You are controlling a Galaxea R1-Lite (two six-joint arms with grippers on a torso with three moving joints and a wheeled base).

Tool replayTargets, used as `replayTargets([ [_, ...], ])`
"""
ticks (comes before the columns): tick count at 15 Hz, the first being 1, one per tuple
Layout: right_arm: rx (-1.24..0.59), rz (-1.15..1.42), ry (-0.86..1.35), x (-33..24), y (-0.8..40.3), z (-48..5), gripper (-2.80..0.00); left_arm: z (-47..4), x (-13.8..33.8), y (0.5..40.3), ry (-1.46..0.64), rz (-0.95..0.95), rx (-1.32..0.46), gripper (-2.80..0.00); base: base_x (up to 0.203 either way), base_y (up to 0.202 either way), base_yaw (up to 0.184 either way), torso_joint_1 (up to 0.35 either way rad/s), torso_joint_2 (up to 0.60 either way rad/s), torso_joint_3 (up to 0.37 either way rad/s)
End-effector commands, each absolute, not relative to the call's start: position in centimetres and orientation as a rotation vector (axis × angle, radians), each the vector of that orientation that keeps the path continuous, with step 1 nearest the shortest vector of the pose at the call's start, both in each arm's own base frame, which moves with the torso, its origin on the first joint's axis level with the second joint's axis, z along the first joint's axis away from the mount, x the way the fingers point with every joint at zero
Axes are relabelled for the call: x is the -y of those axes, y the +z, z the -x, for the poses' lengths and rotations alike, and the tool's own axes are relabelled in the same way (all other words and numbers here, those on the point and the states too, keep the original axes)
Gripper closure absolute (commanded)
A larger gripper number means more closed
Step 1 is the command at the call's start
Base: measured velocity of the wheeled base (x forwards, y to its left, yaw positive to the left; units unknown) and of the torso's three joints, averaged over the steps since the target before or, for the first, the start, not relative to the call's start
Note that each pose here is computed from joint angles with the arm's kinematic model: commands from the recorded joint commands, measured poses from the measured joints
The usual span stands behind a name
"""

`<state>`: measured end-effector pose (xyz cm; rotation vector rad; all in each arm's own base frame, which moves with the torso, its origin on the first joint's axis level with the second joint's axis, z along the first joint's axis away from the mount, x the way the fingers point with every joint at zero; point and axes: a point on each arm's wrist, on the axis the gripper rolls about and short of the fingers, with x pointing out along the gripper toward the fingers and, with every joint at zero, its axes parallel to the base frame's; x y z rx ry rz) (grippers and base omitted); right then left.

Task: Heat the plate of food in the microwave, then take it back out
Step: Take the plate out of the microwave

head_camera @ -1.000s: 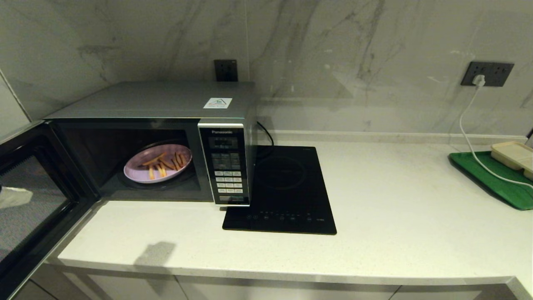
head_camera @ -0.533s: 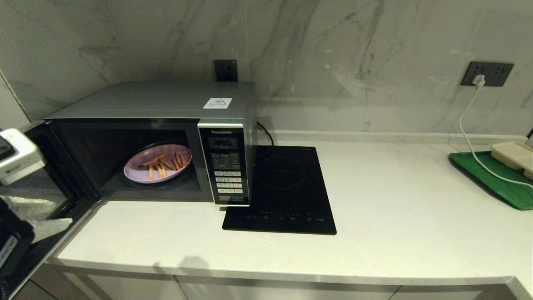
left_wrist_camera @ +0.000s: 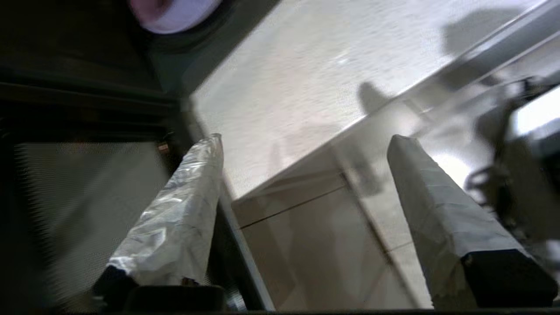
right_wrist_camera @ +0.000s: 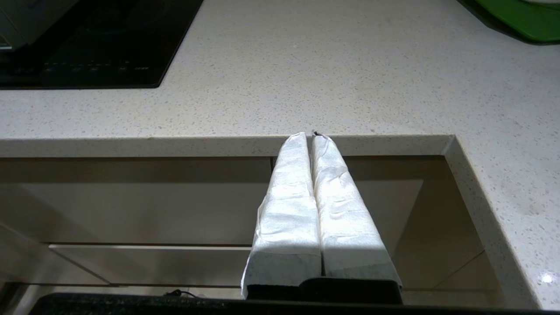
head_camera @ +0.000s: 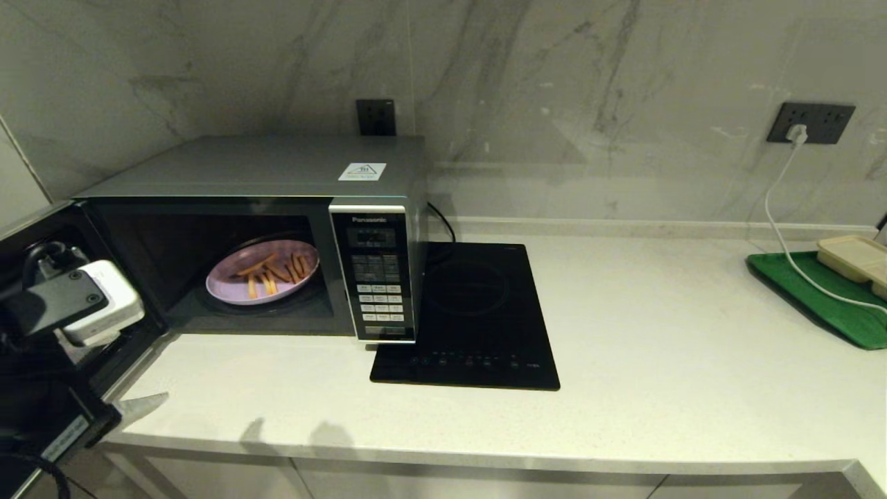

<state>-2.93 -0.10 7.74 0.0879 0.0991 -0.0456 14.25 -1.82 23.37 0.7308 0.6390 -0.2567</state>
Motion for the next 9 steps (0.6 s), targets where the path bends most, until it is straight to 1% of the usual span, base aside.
replayTargets([
  [1,-0.101,-0.088,-0.046,0.1,7.7,2.9,0.0,-15.1,2.2,21.8,-0.332,-0.537,-0.708,-2.8,0.0,0.0,0.0,0.0,0.0,0.0],
  [3,-0.101,-0.088,-0.046,0.1,7.7,2.9,0.0,-15.0,2.6,21.2,-0.339,-0.192,-0.765,-2.8,0.0,0.0,0.0,0.0,0.0,0.0],
  [5,-0.101,-0.088,-0.046,0.1,7.7,2.9,0.0,-14.9,3.1,21.3,-0.241,0.246,-0.819,-2.8,0.0,0.0,0.0,0.0,0.0,0.0],
  [6,-0.101,-0.088,-0.046,0.1,7.7,2.9,0.0,-14.9,3.4,21.7,-0.184,0.455,-0.815,-2.8,0.0,0.0,0.0,0.0,0.0,0.0],
  [8,-0.101,-0.088,-0.048,0.1,7.7,2.9,0.0,-14.6,3.6,23.1,-0.097,0.847,-0.726,-2.8,0.0,0.0,0.0,0.0,0.0,0.0],
  [9,-0.101,-0.088,-0.046,0.1,7.7,2.9,0.0,-14.5,3.7,23.8,-0.062,1.0,-0.677,-2.8,0.0,0.0,0.0,0.0,0.0,0.0],
])
